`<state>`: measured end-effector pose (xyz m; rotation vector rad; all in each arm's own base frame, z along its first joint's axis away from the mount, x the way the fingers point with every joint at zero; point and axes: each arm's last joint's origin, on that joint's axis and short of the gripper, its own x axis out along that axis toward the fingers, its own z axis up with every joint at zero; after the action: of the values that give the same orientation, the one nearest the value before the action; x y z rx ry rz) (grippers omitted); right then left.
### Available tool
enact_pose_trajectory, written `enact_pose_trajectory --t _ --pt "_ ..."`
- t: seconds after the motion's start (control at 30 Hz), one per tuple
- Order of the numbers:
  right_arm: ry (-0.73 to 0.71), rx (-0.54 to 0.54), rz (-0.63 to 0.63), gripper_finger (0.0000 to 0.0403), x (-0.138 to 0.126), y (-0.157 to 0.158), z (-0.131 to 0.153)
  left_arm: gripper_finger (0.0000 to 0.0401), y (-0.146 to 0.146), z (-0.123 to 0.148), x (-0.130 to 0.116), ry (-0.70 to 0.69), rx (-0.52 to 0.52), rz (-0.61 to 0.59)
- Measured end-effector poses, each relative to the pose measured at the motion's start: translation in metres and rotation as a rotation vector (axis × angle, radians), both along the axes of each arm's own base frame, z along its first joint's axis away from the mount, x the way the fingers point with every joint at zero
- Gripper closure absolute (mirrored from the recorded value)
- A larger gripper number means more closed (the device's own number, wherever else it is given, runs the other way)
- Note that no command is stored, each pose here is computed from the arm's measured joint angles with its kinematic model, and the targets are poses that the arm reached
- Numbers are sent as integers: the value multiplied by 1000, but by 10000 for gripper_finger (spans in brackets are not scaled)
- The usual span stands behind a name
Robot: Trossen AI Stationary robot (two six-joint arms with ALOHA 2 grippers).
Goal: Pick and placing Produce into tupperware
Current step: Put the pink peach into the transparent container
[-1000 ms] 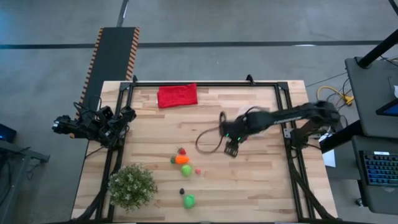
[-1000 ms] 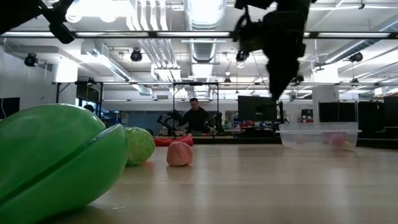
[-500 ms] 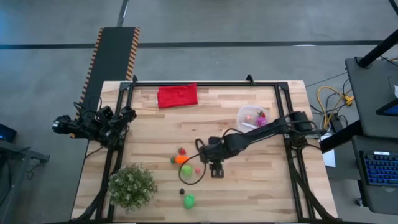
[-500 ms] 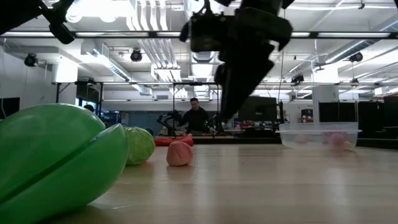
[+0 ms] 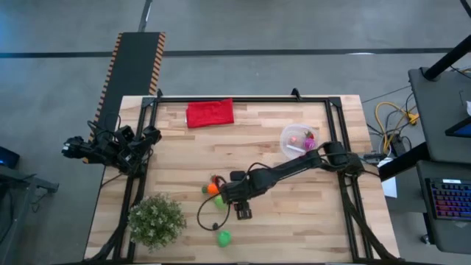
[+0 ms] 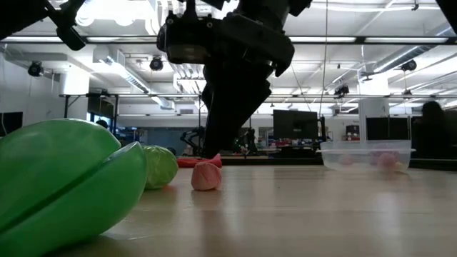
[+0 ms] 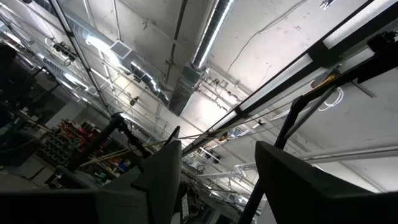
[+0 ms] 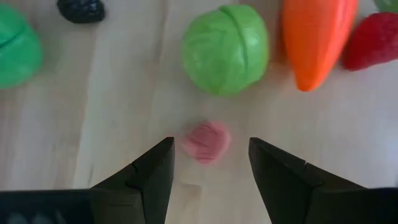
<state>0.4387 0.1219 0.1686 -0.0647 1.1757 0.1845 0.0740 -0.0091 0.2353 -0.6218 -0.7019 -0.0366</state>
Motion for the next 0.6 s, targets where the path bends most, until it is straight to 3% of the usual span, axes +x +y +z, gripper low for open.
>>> enact_pose_trajectory --t 0.3,0.6 --pt "5 10 -25 204 0 14 -12 209 0 0 0 1 0 0" --pt "9 -46 -52 204 2 14 -21 209 0 0 0 2 0 -1"
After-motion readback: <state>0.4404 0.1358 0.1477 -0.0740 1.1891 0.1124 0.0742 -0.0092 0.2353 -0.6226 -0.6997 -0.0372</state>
